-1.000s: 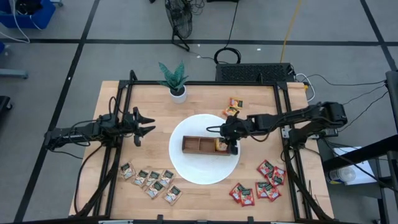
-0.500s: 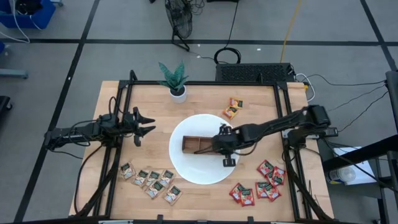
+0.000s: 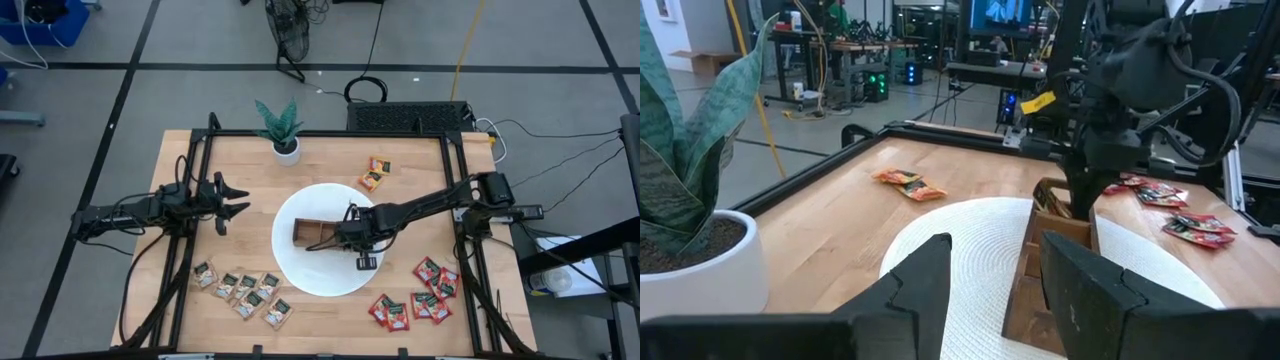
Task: Pick & Place Tea
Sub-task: Put the yellow tea bag into the right section of the wooden organizer
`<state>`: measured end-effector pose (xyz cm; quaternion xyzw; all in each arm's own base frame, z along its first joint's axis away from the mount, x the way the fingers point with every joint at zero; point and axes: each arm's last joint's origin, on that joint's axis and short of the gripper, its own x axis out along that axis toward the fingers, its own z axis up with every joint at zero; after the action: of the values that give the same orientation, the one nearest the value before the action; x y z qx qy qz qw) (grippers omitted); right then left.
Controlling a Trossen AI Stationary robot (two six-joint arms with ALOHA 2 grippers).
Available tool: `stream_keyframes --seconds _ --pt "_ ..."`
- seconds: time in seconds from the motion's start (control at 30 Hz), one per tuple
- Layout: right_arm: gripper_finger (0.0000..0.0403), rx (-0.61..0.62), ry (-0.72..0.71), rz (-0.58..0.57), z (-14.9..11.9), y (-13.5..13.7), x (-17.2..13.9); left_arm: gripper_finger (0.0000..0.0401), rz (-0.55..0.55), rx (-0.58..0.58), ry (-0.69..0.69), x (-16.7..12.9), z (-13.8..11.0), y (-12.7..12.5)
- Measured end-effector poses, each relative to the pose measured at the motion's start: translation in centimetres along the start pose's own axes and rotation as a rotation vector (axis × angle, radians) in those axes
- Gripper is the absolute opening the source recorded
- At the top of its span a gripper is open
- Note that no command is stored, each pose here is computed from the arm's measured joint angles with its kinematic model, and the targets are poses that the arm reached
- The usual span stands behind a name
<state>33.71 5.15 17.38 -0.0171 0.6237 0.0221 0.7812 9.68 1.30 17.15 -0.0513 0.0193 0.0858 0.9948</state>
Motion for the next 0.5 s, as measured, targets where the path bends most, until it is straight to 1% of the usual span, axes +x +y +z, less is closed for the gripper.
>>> stream_keyframes --seconds 0.23,0.33,0.5 --pt "0.0000 0.039 0.057 -0.019 -0.9 -0.9 1.9 0.0157 0.000 0.000 0.000 0.0 0.0 0.0" --pt "0.0000 0.043 0.059 -0.091 -1.1 -0.9 2.0 0.0157 0.000 0.000 0.001 0.0 0.0 0.0" --pt "0.0000 0.038 0.028 -0.232 -1.2 -0.2 1.8 0.0157 0.000 0.000 0.000 0.0 0.0 0.0"
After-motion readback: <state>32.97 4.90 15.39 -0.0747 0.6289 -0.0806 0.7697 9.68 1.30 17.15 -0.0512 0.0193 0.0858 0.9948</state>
